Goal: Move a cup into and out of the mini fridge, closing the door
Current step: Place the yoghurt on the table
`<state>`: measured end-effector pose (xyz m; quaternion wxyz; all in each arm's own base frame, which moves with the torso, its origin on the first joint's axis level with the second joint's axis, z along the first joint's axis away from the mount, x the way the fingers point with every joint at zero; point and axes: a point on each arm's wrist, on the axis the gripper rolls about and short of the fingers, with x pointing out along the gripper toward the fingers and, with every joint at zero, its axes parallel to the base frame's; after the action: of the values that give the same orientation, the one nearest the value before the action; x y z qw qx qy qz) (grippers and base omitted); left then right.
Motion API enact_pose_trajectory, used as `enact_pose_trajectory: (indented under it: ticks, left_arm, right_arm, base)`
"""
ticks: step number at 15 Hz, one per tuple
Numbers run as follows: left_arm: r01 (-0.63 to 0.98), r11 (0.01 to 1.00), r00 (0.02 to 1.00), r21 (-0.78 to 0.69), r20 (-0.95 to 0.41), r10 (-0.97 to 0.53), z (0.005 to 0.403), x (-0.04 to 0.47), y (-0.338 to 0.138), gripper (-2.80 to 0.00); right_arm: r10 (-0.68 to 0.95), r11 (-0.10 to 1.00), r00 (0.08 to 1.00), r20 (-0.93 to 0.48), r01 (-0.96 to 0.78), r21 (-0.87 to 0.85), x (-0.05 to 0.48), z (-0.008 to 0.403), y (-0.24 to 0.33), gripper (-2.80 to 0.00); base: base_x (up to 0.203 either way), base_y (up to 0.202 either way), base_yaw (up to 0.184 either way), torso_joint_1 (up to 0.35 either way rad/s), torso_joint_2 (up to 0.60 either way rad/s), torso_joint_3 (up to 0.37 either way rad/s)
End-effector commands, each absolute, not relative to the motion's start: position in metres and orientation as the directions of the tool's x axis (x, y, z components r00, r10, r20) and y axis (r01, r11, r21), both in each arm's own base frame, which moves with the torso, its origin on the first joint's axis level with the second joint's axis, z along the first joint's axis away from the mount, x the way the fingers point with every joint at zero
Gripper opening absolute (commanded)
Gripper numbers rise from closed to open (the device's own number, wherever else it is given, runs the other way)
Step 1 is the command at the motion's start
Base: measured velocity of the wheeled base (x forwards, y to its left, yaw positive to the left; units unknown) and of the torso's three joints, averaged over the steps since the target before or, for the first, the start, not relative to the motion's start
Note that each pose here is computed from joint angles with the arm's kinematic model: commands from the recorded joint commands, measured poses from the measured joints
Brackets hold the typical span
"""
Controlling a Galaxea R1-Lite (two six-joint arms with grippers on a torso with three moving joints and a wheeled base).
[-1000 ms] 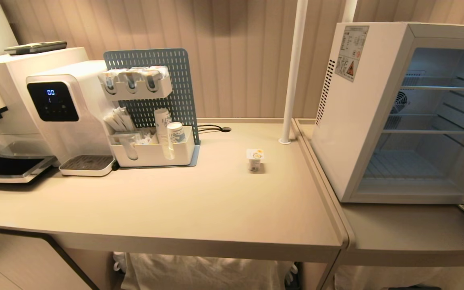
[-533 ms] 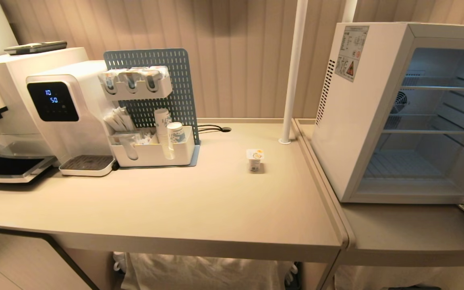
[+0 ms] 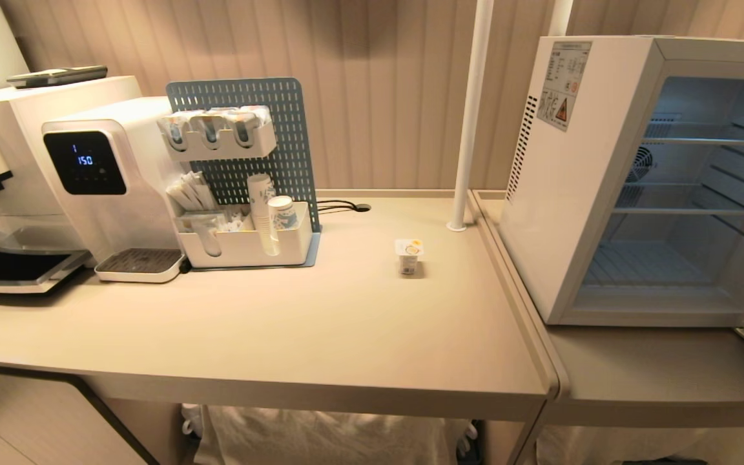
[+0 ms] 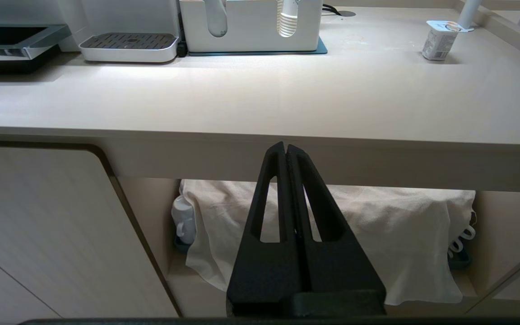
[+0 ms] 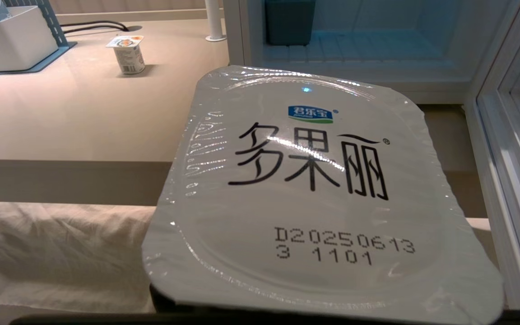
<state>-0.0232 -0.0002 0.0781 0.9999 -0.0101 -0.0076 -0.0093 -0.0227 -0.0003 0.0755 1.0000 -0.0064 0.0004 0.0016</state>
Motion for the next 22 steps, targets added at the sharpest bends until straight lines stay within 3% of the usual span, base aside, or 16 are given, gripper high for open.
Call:
enact_pose_trajectory:
  ticks: [1, 6, 22]
  left_arm:
    - [0.019, 1.000, 1.000, -0.020, 0.017, -0.018, 0.0783, -0.0233, -0.0002, -2.80]
    - [0.020, 1.000, 1.000, -0.020, 0.015, -0.020, 0.0781, -0.0233, -0.0002, -2.80]
    - [0.019, 1.000, 1.000, -0.020, 0.017, -0.018, 0.0783, -0.0233, -0.0002, -2.80]
  right_arm:
    - [0.003, 1.000, 1.000, -0.005, -0.003, -0.014, -0.0225, 0.0751, -0.0003, -2.80]
    - [0.003, 1.000, 1.000, -0.003, -0.003, -0.013, -0.0225, 0.0754, -0.0003, -2.80]
    - [0.003, 1.000, 1.000, -0.005, -0.003, -0.012, -0.0225, 0.0751, -0.0003, -2.80]
  base:
    - [0.000, 0.000, 0.000, 0.000, 0.00, 0.000]
    - [0.002, 0.037, -0.004, 0.001, 0.00, 0.001]
    - [0.000, 0.183, 0.001, 0.001, 0.00, 0.001]
